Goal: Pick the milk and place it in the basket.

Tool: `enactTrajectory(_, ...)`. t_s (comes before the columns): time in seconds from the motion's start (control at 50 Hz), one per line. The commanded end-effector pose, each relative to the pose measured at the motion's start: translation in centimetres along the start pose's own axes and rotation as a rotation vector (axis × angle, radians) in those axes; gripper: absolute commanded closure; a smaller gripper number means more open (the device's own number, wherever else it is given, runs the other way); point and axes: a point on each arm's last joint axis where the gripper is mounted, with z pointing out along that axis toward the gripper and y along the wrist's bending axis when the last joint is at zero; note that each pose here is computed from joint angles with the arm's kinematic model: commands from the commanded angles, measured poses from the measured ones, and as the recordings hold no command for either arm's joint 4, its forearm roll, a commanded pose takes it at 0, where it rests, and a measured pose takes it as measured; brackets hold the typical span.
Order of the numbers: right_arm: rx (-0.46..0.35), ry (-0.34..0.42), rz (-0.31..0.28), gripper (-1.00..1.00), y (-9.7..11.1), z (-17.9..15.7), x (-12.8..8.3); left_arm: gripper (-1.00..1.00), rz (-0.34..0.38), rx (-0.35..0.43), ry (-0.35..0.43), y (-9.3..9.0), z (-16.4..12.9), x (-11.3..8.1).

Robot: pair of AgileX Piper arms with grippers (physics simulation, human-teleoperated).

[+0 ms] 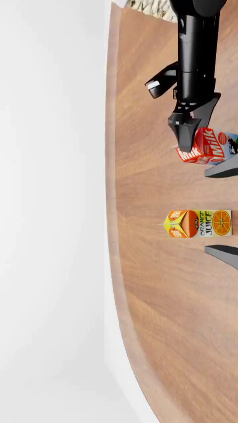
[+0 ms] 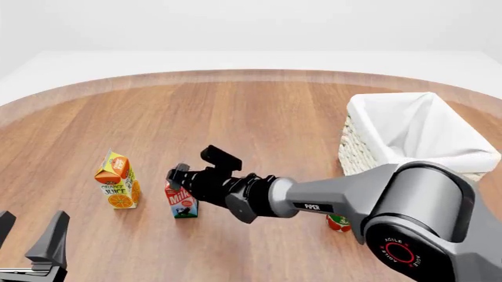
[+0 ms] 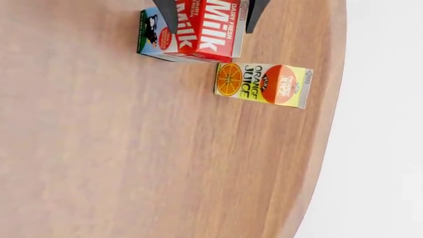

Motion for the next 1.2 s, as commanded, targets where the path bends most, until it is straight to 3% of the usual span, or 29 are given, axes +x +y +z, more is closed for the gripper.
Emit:
enactTrajectory(0.02,0.005,0.027,0.009,1.00,-0.9,0.3,1.7,-1.00,0.000,0.000,0.000,0.0,0.0,0.0)
enactTrajectory(0.2,0.001,0.021,0.020,1.00,-1.0,0.1,1.7,-1.00,0.000,0.000,0.000,0.0,0.0,0.0)
enactTrajectory(0.4,-0.003,-0.010,0.017,1.00,-1.0,-0.6,0.1,-1.00,0.000,0.000,0.000,0.0,0.0,0.0)
enactTrajectory(0.52,-0.013,-0.043,-0.018,1.00,-0.3,-1.8,-1.7,-1.00,0.000,0.000,0.000,0.0,0.0,0.0)
enactTrajectory(0.78,-0.036,-0.081,-0.056,1.00,1.0,-4.3,-3.4,-1.00,0.000,0.000,0.000,0.0,0.0,0.0)
enactTrajectory(1.06,-0.064,-0.114,-0.074,1.00,1.7,-6.8,-4.3,-1.00,0.000,0.000,0.000,0.0,0.0,0.0)
enactTrajectory(1.14,-0.074,-0.133,-0.094,1.00,1.9,-7.9,-4.8,-1.00,0.000,0.000,0.000,0.0,0.0,0.0)
enactTrajectory(1.18,-0.090,-0.140,-0.139,1.00,2.6,-8.8,-4.8,-1.00,0.000,0.000,0.000,0.0,0.0,0.0)
enactTrajectory(1.2,-0.088,-0.140,-0.121,1.00,2.3,-8.8,-4.7,-1.00,0.000,0.000,0.000,0.0,0.0,0.0)
